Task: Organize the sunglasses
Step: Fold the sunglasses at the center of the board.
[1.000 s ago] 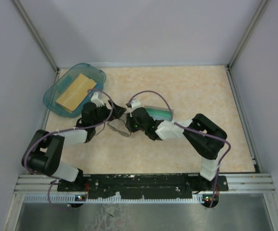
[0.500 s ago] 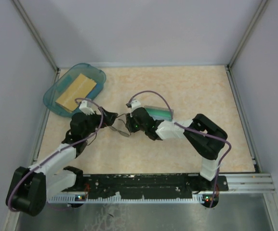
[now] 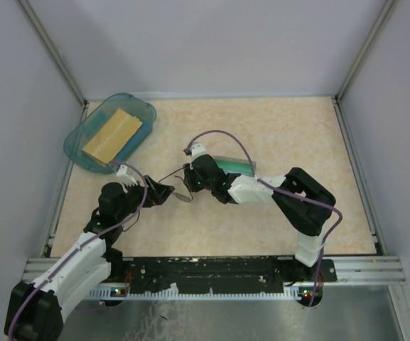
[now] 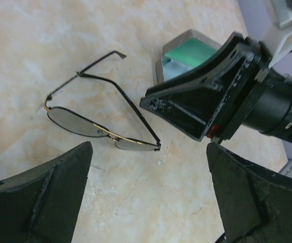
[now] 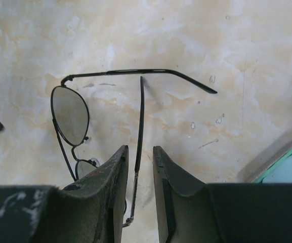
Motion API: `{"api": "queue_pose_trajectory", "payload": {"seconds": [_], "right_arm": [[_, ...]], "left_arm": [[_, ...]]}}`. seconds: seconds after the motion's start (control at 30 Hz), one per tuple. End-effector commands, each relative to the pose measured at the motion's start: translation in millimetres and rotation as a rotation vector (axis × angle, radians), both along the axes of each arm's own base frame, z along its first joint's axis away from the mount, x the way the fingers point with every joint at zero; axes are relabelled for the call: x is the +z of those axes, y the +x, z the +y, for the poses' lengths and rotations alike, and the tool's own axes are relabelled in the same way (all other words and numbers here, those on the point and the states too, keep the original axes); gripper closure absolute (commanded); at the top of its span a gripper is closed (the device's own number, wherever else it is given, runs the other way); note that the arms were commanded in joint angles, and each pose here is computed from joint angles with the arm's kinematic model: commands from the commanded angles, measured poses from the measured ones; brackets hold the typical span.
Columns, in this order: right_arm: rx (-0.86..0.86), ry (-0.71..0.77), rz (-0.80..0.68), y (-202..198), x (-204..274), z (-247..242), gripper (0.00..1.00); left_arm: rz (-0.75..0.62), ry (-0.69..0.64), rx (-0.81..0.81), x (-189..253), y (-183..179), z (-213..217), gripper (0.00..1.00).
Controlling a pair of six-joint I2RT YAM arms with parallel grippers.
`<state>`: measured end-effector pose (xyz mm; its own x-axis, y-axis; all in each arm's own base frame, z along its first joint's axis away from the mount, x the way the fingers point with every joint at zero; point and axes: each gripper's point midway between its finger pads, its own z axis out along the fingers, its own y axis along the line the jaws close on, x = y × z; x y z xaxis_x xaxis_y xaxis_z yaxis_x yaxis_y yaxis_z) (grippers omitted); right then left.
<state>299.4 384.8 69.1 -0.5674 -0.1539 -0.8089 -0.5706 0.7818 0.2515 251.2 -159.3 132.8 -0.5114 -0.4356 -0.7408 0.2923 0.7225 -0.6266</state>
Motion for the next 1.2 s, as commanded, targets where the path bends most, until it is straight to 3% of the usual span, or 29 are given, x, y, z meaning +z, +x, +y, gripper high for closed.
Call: {"api": "queue_pose_trajectory", "payload": {"seconds": [0.0, 0.47, 1.17], "right_arm": [[0.02, 0.053, -0.059, 6.8, 29.9, 18.6, 0.73], [0.033, 0.046, -0.03, 5.6, 21.6, 23.6, 0.7], [0.045, 0.028, 0.003, 5.5, 9.2, 29.6, 0.7]], "left_arm": [[0.043, -0.047, -0.073, -7.3, -15.3, -15.8, 0.0], [0.065, -0.041, -0.131, -22.0, -22.9, -48.0, 0.0], [0.089, -0.002, -0.114, -39.8, -16.8, -49.1, 0.0]]}}
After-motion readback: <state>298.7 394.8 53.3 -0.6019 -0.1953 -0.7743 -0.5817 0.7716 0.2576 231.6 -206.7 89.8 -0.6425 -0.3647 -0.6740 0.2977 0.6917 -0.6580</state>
